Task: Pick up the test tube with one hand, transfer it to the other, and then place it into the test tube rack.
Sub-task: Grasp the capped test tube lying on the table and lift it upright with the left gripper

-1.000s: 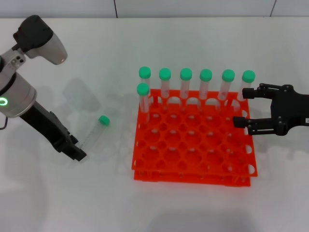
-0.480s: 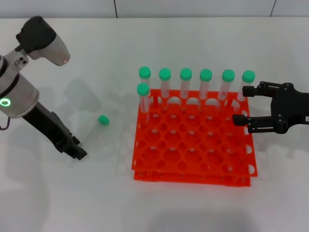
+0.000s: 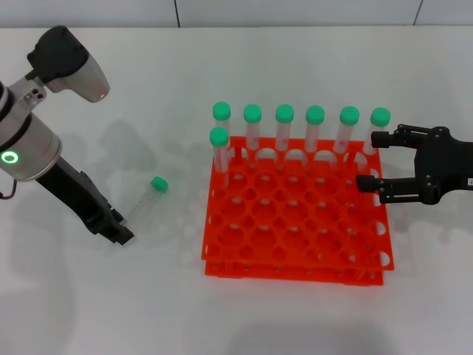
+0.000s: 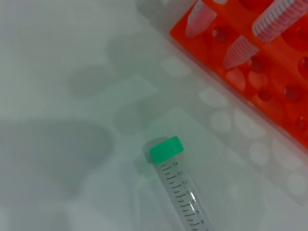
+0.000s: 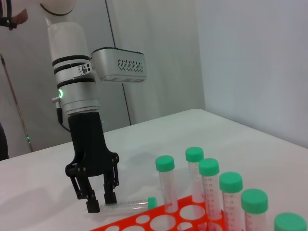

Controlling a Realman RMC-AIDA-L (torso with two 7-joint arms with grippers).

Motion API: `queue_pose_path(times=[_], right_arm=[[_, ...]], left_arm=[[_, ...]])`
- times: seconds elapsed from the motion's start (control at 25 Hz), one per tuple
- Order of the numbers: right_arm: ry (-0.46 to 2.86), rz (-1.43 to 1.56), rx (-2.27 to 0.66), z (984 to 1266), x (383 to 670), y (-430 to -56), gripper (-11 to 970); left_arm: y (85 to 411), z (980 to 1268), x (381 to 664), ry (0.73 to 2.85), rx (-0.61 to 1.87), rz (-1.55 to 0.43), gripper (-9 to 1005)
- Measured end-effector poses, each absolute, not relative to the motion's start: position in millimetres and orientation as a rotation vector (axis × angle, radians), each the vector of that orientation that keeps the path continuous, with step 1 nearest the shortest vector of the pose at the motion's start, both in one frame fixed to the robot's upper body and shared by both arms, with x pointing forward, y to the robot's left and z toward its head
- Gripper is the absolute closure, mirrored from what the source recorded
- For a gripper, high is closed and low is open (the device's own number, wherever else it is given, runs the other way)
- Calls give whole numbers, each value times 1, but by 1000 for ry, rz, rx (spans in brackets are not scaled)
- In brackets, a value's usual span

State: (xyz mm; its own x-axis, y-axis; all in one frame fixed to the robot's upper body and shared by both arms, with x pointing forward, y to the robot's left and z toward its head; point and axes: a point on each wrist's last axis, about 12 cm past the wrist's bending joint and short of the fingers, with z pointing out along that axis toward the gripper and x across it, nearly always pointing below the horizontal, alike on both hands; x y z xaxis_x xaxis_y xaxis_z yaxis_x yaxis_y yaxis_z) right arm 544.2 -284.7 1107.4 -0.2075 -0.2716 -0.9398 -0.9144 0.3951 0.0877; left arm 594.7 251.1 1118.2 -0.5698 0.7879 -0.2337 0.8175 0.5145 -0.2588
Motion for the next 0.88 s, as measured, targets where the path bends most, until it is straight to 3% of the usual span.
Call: queue_pose_path(times=[0.48, 0.88], right_arm=[[1709, 851, -1049, 1108, 545, -285, 101], [1709, 847, -1049, 1108, 545, -285, 101]], left_arm=[[252, 1117, 596, 2669, 1392, -504, 659], [253, 1116, 596, 2671, 1381, -495, 775]])
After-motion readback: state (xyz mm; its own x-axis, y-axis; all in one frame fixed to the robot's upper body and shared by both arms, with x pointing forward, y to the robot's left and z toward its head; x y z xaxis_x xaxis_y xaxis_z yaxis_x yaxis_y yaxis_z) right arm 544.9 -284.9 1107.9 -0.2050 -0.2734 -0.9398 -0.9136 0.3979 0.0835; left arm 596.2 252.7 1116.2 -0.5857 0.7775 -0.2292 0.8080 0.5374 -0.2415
